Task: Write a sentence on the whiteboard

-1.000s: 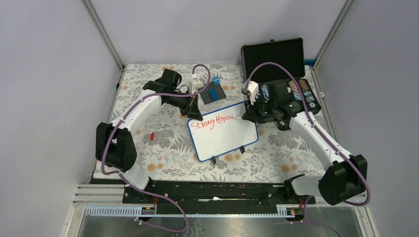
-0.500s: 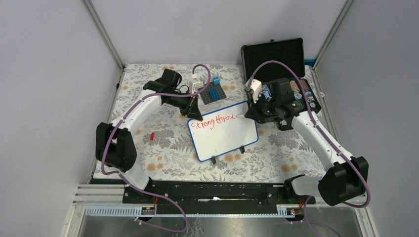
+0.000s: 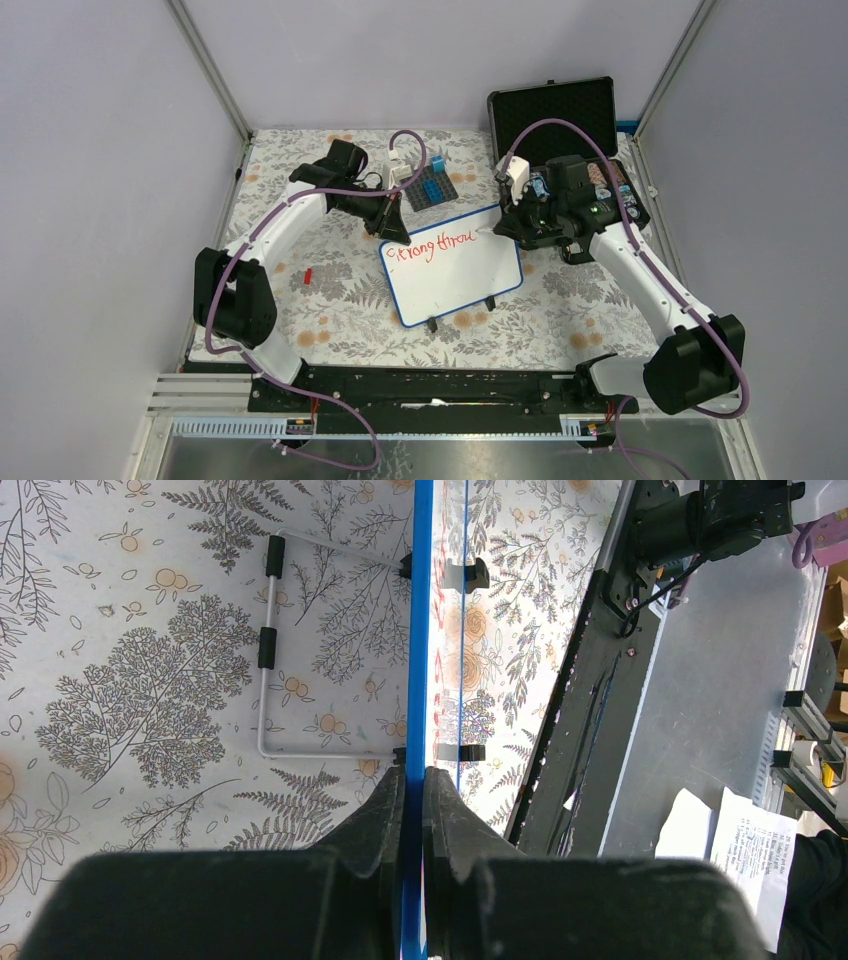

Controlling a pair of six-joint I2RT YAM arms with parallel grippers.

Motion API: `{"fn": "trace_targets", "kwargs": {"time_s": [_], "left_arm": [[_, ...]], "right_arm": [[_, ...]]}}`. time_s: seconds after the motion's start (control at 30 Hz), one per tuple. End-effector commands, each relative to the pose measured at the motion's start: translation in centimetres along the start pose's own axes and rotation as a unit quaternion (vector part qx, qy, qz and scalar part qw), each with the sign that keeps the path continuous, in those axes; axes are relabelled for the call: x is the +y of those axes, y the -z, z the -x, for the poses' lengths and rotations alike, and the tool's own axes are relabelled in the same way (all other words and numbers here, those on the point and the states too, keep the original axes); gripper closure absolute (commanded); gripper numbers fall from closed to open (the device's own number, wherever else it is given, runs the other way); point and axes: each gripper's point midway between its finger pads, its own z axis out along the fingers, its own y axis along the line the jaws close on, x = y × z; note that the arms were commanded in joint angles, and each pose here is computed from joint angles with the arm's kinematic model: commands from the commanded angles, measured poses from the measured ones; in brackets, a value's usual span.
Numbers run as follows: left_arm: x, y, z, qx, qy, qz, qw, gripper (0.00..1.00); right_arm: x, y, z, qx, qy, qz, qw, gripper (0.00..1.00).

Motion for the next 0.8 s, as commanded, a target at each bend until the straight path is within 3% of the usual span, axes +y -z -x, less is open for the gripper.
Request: {"fn": "trace_targets", "kwargs": {"time_s": [0.0,0.77], "left_arm": [[1.0,-0.3,0.2,0.001,-0.026,0.019,0.999,1.00],[1.2,-0.4,0.2,0.002,-0.021,0.017,1.000,1.00]], "right_arm": [[-0.6,0.1,2.0,-0.025,0.008,-0.002,1.000,1.00],[0.3,-0.2,-0.7,0.001,0.008,0.009,1.000,1.00]]}}
